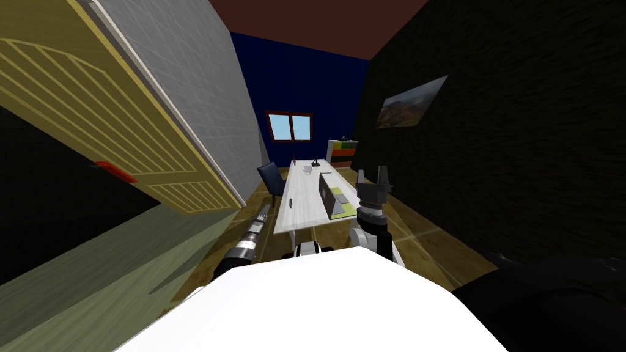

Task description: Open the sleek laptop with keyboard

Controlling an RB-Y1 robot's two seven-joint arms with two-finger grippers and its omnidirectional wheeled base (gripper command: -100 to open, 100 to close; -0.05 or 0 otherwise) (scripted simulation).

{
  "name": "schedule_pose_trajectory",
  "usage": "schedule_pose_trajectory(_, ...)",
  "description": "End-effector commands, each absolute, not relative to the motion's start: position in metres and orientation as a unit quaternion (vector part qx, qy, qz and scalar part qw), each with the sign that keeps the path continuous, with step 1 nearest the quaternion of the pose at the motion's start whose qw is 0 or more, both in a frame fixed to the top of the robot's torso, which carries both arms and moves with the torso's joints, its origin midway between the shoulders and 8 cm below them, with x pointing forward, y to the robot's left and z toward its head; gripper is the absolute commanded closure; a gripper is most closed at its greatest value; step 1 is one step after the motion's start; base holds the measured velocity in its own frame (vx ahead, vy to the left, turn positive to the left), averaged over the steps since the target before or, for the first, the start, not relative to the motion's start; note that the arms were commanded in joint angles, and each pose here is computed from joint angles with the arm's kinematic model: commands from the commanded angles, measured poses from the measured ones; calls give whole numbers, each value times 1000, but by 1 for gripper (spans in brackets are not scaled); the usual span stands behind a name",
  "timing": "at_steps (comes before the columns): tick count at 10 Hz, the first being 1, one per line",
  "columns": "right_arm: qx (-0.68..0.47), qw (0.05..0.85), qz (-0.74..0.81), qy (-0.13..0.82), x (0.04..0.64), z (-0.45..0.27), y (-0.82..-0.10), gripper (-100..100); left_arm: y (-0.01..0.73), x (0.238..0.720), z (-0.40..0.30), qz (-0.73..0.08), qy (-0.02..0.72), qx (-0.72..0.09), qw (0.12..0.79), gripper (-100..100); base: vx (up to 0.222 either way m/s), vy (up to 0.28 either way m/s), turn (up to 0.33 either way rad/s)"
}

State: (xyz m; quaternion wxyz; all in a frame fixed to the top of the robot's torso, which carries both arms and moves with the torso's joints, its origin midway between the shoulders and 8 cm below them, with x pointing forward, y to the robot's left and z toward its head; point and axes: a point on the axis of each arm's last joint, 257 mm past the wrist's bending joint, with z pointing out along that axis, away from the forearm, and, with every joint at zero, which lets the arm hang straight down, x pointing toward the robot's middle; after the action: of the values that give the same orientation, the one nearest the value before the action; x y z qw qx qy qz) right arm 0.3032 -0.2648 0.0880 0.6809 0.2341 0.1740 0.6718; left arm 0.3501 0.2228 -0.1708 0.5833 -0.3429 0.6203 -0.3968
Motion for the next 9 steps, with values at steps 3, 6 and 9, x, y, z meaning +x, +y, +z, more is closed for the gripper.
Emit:
schedule_pose_trajectory(3,234,681,672,174,303,88,-265,0,225,351,-174,-389,622,-347,584,-100,-1,-185,24)
schedule_pose_trajectory(6,234,681,672,174,303,88,-265,0,230,355,-179,-376,624,-357,585,-100,3,-228,0)
schedule_pose_trajectory(9,234,681,672,174,303,88,-265,0,234,358,-184,-363,625,-368,586,-100,3,-212,-12)
